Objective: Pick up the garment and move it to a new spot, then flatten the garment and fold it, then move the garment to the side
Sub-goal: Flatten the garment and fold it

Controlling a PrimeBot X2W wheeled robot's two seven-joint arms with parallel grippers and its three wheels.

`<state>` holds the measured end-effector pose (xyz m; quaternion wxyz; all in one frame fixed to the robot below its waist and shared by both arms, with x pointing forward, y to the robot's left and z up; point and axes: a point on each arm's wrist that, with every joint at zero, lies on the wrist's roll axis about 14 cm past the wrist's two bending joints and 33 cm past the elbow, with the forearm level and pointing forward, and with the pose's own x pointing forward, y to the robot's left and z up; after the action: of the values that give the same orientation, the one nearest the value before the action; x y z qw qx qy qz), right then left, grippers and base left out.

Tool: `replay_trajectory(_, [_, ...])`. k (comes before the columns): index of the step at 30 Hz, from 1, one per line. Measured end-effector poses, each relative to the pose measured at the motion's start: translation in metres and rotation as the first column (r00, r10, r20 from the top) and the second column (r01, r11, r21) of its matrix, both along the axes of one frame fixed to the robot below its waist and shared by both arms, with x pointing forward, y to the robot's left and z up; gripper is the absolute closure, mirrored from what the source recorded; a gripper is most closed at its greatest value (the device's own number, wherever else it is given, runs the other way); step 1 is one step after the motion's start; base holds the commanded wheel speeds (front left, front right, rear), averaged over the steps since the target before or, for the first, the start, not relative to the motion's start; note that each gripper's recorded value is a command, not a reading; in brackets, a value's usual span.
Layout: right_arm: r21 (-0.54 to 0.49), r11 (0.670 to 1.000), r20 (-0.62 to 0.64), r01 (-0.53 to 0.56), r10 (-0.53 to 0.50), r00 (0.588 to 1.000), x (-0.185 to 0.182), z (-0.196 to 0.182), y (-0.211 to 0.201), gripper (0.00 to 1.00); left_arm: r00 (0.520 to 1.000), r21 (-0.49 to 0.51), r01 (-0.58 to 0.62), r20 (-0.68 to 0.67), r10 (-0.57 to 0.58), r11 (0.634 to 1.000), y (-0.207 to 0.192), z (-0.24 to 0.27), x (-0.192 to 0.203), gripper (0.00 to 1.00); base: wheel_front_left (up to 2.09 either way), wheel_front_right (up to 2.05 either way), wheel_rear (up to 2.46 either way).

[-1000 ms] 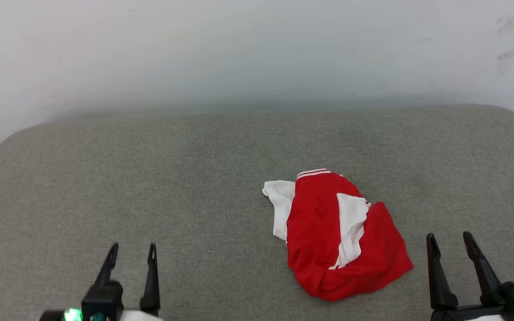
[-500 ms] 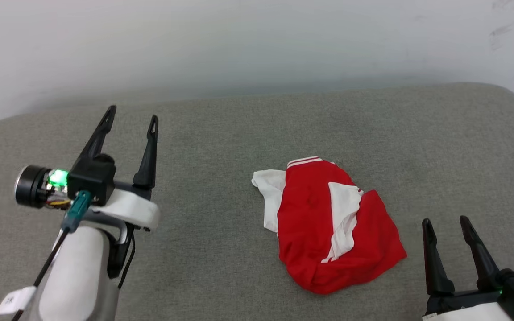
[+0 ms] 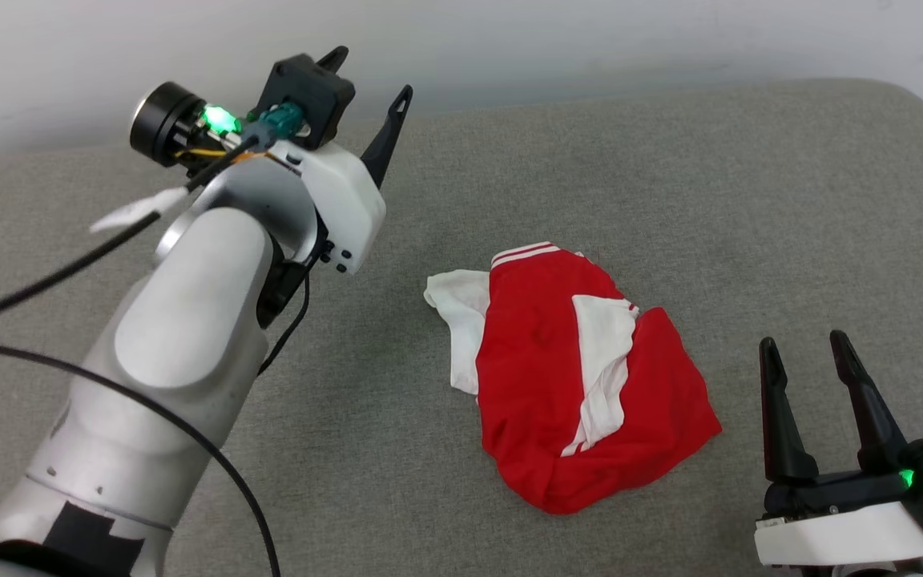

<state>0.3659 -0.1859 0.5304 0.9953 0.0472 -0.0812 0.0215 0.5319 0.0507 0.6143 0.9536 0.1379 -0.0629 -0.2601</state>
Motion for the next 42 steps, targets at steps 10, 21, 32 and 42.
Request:
replay_trajectory(10, [-0.013,1.000,-0.020,0.026,-0.026,0.999,0.019,-0.008,-0.009,0.00,0.888,0.224,0.238,-0.445,-0.119,0.945,-0.048,-0.083,0.004,0.00,0.00,0.00,0.00])
replay_trajectory(21, [-0.027,0.997,-0.061,0.067,-0.069,0.996,0.034,-0.024,-0.024,0.00,0.675,0.355,0.476,-0.734,-0.076,0.805,-0.061,-0.155,-0.015,0.00,0.00,0.00,0.00])
replay_trajectory(32, [-0.029,0.995,-0.109,0.099,-0.102,0.989,0.045,-0.043,-0.036,0.00,0.515,0.429,0.646,-0.855,0.055,0.631,-0.053,-0.232,-0.056,0.00,0.00,0.00,0.00])
replay_trajectory(42, [-0.027,0.995,-0.108,0.097,-0.099,0.989,0.053,-0.046,-0.037,0.00,0.494,0.393,0.665,-0.869,0.021,0.635,-0.058,-0.237,-0.064,1.00,0.00,0.00,0.00])
